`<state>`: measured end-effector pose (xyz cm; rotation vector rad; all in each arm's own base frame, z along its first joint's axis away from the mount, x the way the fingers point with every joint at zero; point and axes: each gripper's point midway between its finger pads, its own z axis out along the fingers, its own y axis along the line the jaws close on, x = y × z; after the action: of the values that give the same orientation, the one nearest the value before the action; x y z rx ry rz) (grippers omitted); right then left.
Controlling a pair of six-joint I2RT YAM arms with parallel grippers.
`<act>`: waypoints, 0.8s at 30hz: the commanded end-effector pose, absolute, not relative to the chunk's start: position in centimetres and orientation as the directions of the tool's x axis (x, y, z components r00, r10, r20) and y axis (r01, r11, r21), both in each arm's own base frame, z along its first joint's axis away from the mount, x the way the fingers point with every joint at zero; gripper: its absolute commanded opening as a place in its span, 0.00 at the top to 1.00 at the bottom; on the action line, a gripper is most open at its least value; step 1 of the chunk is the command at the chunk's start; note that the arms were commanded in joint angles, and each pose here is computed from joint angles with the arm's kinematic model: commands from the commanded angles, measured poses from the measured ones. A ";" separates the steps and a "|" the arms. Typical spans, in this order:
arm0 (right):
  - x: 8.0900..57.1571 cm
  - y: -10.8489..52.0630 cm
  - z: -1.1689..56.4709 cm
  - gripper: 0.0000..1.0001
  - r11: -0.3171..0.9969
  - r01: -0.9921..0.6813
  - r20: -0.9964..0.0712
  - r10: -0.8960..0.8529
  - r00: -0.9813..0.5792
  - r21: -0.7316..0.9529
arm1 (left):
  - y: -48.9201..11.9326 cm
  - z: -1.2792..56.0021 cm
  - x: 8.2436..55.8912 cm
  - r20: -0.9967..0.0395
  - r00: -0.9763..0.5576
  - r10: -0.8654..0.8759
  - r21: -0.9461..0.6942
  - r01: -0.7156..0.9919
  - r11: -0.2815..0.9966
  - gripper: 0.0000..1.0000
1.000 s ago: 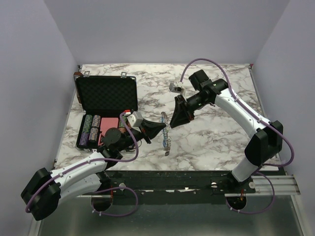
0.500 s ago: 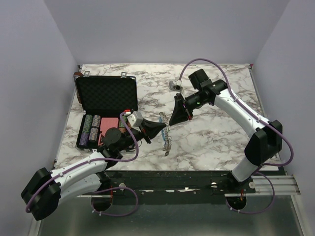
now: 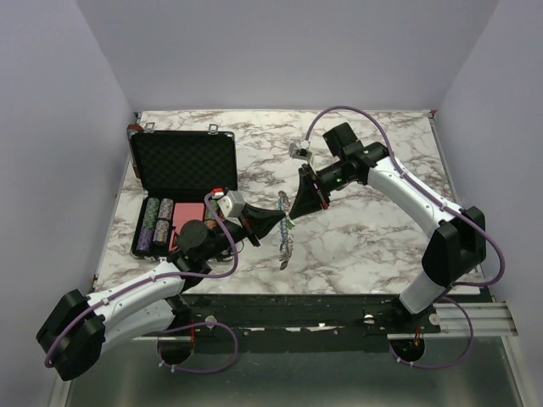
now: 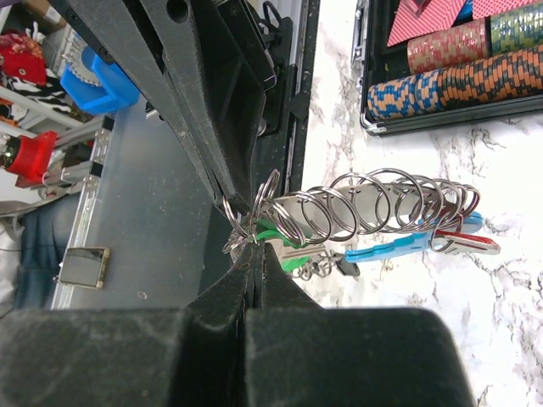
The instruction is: Put the keys on the keyring
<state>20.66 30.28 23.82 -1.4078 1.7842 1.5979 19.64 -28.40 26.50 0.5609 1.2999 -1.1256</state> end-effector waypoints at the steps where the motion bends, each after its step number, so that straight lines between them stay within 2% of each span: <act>1: 20.9 30.4 23.8 1.00 -0.112 -0.849 -0.795 -0.430 -0.427 0.516 | -28.1 30.0 19.0 -0.909 -0.045 -0.414 -0.209 0.909 0.361 1.00; 9: 21.3 30.5 24.3 1.00 -0.096 -0.853 -0.796 -0.426 -0.430 0.513 | -28.7 28.5 18.0 -0.939 -0.070 -0.336 -0.175 0.939 0.296 1.00; 24: 21.0 30.3 25.2 1.00 -0.116 -0.853 -0.806 -0.412 -0.425 0.509 | -29.3 27.4 18.1 -0.974 -0.046 -0.222 -0.112 0.950 0.292 1.00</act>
<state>20.80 30.31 23.80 -1.3828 1.8257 1.5934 18.73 -28.92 25.49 0.7254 1.3140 -1.1273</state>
